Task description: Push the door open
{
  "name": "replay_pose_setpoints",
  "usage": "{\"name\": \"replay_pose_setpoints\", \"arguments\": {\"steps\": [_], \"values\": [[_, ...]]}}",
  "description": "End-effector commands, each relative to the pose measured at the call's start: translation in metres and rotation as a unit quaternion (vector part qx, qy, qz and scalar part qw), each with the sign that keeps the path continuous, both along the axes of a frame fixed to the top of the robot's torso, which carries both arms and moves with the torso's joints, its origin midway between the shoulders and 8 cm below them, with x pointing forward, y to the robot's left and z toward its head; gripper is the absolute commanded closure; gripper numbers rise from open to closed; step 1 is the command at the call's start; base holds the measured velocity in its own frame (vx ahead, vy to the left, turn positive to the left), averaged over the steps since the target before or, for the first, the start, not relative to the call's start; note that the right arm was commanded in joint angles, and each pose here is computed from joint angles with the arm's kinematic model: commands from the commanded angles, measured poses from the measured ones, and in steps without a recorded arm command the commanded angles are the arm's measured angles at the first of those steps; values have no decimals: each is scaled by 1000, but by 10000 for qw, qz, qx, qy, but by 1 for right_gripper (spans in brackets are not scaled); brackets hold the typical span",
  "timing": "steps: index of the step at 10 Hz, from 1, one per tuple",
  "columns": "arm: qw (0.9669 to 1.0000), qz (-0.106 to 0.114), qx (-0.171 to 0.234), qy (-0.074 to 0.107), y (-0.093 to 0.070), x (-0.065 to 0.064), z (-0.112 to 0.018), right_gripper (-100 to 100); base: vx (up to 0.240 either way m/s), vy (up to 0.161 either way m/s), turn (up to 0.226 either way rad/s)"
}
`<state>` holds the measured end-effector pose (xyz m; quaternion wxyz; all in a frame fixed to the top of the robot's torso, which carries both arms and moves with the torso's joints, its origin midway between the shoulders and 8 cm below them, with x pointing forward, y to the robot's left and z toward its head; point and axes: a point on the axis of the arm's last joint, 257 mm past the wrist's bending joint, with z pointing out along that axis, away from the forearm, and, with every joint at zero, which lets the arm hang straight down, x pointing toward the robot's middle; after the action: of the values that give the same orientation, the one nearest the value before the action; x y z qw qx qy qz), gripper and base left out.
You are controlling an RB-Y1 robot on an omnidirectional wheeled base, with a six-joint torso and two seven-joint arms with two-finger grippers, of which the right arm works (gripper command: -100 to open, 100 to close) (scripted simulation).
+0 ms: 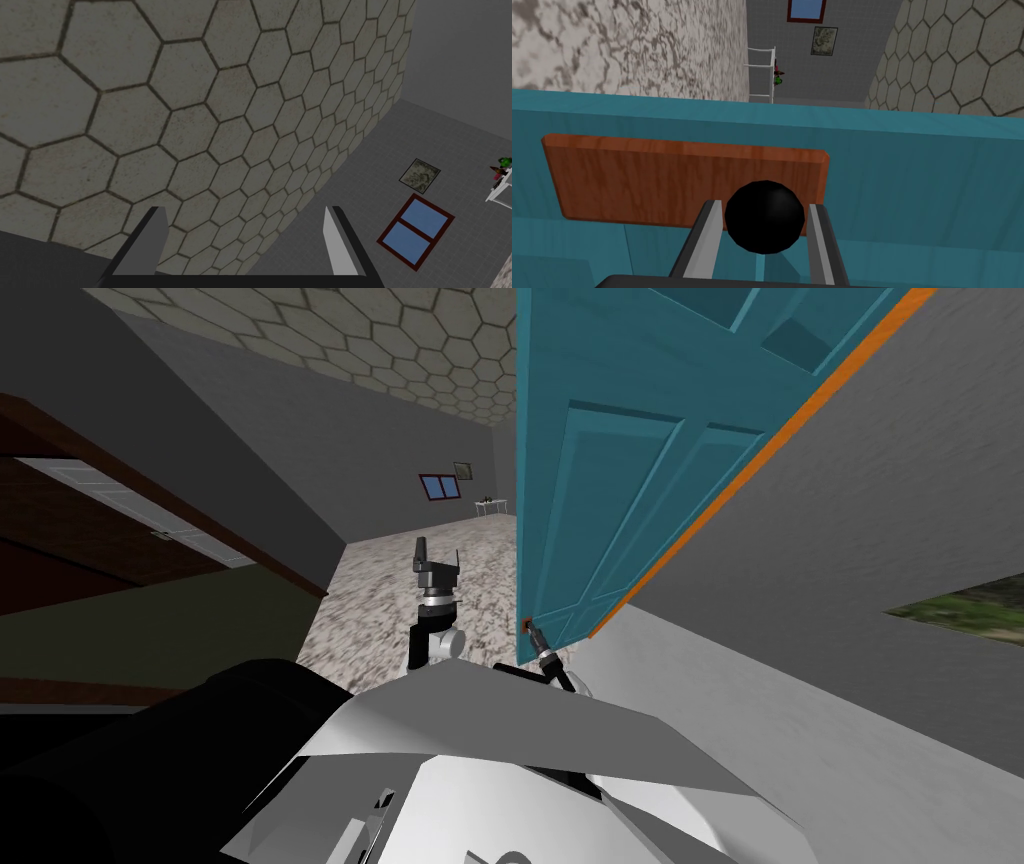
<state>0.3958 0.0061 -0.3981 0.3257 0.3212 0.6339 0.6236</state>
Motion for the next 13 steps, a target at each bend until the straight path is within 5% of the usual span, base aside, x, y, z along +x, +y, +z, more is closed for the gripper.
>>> {"name": "replay_pose_setpoints", "arguments": {"steps": [1,8,9,13], "values": [[9998,-166,-15,-48,-13,11,5,100,103,113,-24],[9978,-661,-27,-65,-44,33,6,100,94,96,-49],[9984,-559,-25,-24,-38,27,1,-100,-69,46,-76],[9985,-539,23,-17,-33,26,4,-100,-237,-74,-36]]}}
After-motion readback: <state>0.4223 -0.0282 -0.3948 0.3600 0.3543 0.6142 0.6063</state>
